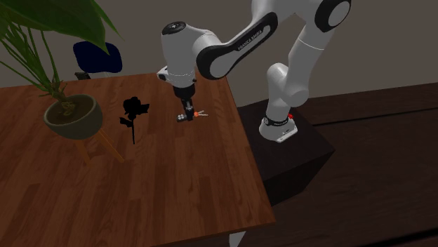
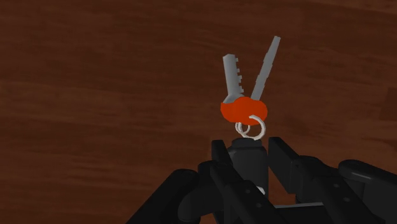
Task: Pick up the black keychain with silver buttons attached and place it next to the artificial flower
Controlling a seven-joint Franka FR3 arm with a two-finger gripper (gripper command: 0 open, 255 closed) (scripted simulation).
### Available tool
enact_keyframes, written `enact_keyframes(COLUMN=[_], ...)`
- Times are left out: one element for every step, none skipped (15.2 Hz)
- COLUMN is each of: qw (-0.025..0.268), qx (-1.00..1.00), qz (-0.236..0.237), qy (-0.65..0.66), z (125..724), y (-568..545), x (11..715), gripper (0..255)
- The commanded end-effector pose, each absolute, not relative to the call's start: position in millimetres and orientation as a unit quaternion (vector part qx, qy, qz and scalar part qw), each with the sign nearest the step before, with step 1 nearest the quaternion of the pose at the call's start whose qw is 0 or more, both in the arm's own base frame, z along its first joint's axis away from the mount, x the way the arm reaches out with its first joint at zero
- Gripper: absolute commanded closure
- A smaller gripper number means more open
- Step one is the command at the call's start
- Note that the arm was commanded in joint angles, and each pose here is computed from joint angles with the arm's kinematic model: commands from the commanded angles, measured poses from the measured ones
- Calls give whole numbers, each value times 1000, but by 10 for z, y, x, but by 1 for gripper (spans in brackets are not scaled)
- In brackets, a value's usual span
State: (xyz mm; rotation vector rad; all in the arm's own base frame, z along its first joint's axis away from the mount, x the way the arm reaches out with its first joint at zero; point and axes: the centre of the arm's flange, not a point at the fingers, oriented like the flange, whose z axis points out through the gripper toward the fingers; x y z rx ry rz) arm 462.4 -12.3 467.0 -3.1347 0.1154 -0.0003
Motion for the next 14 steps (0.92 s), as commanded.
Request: enact_keyframes(qw=[2, 2, 2, 2, 2, 2, 2, 2, 2, 2, 2, 2, 2, 2], qx=[-999, -999, -999, -999, -999, -999, -999, -999, -999, -999, -999, -999, -999, -999], qz=[0, 0, 0, 0, 0, 0, 0, 0, 0, 0, 0, 0, 0, 0], qy=[37, 37, 37, 37, 37, 37, 37, 37, 37, 37, 37, 37, 37, 37], z=[4562, 4509, 4456, 4404, 4351, 4298, 4245, 4192, 4140, 4087, 4034, 3981, 3928, 3876], y=[-114, -114, -114, -114, -114, -114, -114, -114, -114, -114, -114, -114, -114, -114], x=[4612, 4612, 4612, 4612, 4612, 4612, 4612, 4612, 4612, 4612, 4612, 4612, 4612, 4612], gripper=[255, 255, 255, 255, 255, 255, 255, 255, 255, 255, 255, 255, 255, 255])
